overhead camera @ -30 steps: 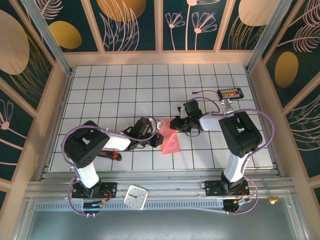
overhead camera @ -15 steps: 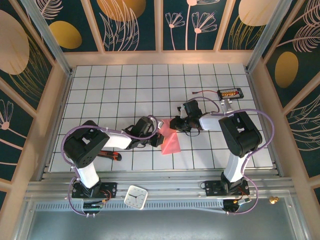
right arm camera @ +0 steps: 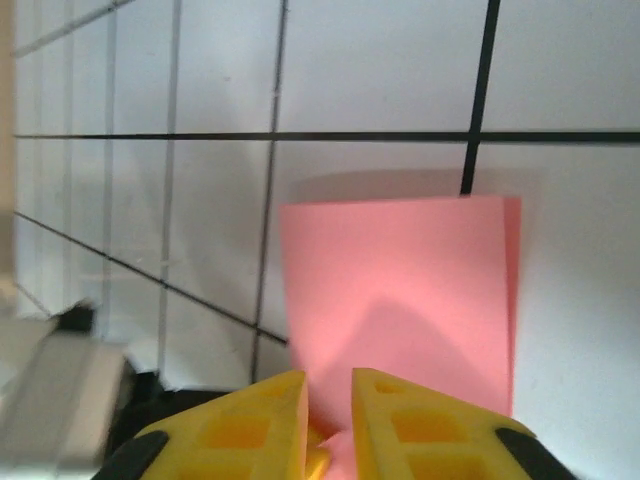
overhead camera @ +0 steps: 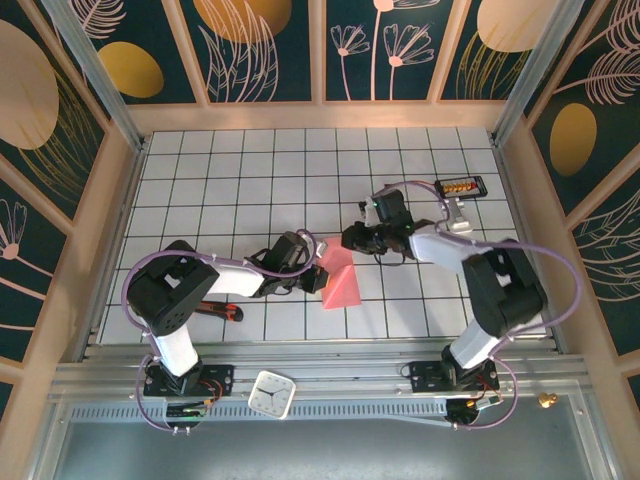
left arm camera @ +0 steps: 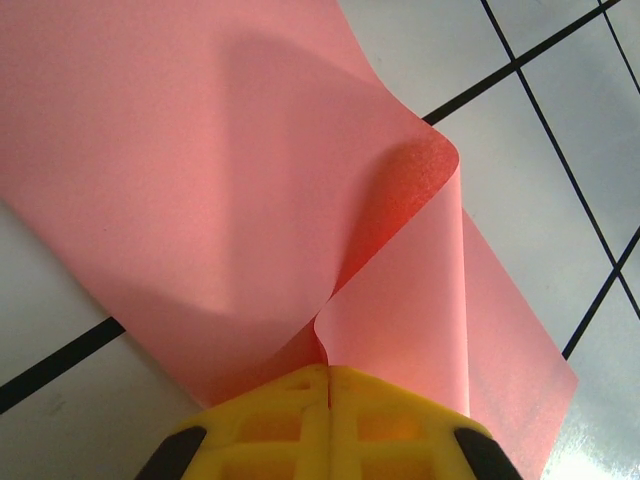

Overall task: Fold a paper plane with a square sheet of paper (pick it up from the middle)
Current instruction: Fold the triangle a second time at the center of the table.

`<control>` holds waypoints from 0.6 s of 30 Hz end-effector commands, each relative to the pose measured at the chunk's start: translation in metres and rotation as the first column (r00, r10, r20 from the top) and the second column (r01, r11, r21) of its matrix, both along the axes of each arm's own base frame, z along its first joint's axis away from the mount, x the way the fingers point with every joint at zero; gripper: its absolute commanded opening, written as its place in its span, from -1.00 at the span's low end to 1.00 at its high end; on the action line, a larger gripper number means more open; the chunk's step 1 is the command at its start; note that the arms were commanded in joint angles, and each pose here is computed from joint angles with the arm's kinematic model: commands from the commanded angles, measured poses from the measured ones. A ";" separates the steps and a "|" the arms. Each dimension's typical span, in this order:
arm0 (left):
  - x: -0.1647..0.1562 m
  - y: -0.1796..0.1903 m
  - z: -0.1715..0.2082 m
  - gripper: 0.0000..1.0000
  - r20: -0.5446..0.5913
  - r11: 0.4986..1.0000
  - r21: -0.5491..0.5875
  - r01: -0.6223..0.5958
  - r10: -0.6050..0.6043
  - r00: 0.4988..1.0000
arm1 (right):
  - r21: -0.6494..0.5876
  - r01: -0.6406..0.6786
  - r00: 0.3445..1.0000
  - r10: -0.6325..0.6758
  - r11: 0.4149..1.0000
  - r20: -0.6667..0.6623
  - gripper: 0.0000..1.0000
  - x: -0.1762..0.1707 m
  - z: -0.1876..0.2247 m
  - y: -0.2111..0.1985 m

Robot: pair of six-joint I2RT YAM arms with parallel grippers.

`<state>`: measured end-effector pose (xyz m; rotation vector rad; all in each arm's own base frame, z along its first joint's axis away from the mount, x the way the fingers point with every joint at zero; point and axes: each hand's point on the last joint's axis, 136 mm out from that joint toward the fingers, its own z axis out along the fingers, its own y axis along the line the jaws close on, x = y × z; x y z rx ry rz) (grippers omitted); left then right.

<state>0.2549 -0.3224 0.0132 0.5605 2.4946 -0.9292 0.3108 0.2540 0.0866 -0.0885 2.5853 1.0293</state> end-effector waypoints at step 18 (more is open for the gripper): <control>-0.021 0.031 -0.053 -1.00 -0.130 0.981 0.195 -0.002 0.028 0.991 | 0.190 -0.038 0.995 0.055 0.981 -0.082 -1.00 -0.116 -0.025 0.053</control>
